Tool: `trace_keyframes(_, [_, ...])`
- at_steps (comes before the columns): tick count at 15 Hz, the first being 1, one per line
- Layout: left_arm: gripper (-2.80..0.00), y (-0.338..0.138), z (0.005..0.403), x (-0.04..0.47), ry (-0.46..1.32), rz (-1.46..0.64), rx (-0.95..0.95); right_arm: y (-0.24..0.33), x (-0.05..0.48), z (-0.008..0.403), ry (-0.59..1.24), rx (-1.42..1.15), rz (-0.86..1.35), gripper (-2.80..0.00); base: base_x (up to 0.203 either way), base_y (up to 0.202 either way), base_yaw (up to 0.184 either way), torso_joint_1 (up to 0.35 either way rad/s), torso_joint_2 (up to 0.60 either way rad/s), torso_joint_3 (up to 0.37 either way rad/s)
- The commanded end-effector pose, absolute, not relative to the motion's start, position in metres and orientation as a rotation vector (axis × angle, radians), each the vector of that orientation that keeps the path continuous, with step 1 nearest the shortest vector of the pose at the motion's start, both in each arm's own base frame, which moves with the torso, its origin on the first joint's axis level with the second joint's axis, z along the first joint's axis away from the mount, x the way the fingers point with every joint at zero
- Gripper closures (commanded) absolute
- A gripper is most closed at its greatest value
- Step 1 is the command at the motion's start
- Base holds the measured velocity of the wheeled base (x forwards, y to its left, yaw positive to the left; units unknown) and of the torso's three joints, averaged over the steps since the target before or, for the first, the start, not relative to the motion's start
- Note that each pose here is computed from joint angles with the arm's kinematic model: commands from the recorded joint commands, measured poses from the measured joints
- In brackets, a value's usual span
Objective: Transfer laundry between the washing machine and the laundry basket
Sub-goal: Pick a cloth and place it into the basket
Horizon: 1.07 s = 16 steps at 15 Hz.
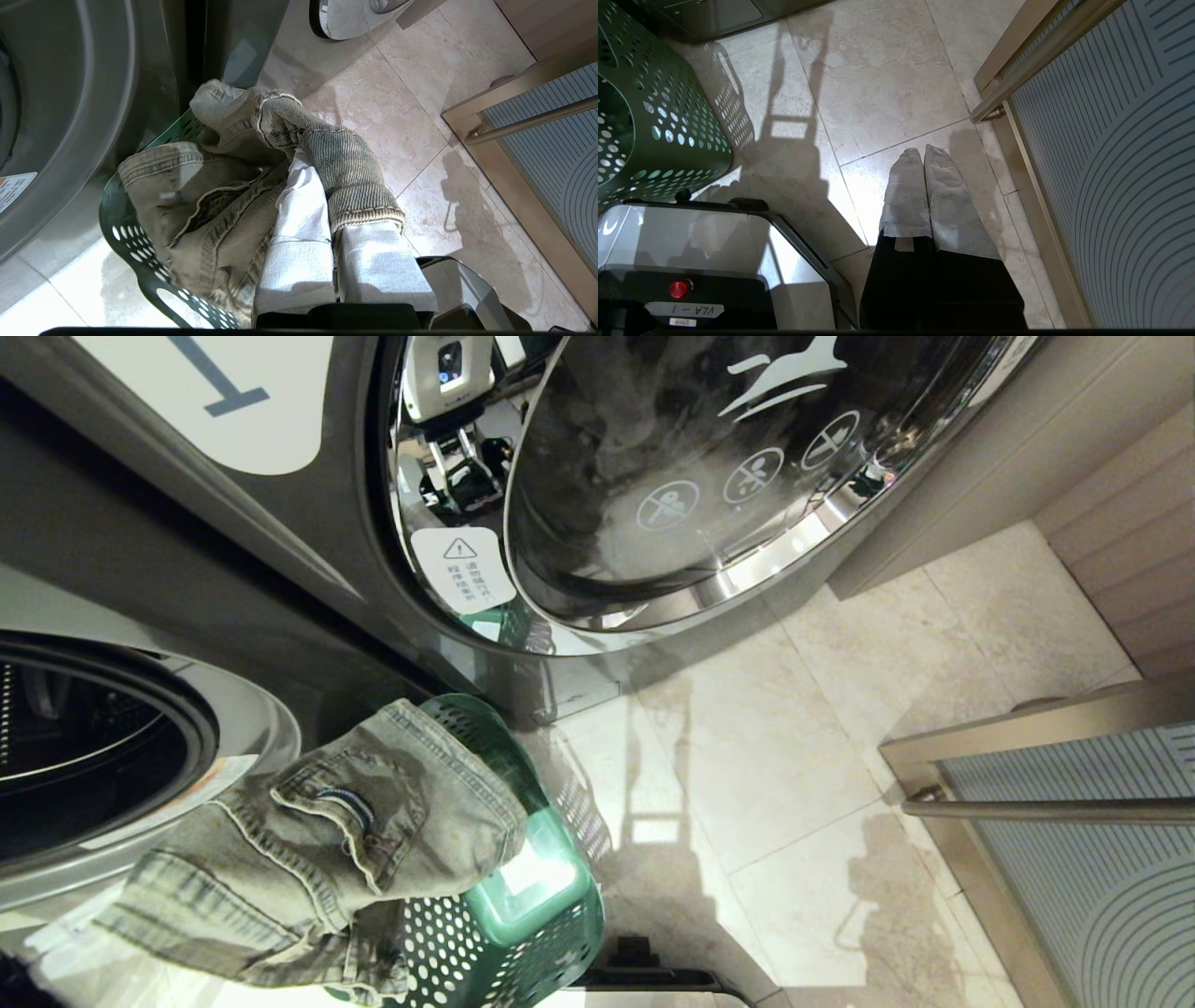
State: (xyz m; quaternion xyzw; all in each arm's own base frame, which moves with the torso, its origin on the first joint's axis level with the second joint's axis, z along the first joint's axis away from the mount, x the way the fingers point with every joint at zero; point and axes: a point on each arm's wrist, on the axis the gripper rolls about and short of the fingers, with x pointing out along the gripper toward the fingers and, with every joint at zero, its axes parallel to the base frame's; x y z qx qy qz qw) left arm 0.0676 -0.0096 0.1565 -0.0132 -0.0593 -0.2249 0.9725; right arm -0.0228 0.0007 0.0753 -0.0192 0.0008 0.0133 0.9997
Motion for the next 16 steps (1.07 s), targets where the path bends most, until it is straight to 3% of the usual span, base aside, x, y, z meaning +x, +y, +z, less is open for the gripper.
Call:
trace_keyframes(1, [0.00, -0.0096, 0.1561, 0.0684, -0.117, -0.457, -0.028, 0.0007, -0.0227, 0.0754, 0.002, -0.039, 0.028, 0.00, 0.000, 0.000, 0.000, 0.000, 0.00, 0.000])
trace_keyframes(16, [0.00, -0.0100, 0.1557, 0.0732, -0.104, -0.464, -0.022, 0.0007, -0.0228, 0.0753, 0.001, -0.038, 0.028, 0.00, 0.000, 0.000, 0.000, 0.000, 0.00, 0.000])
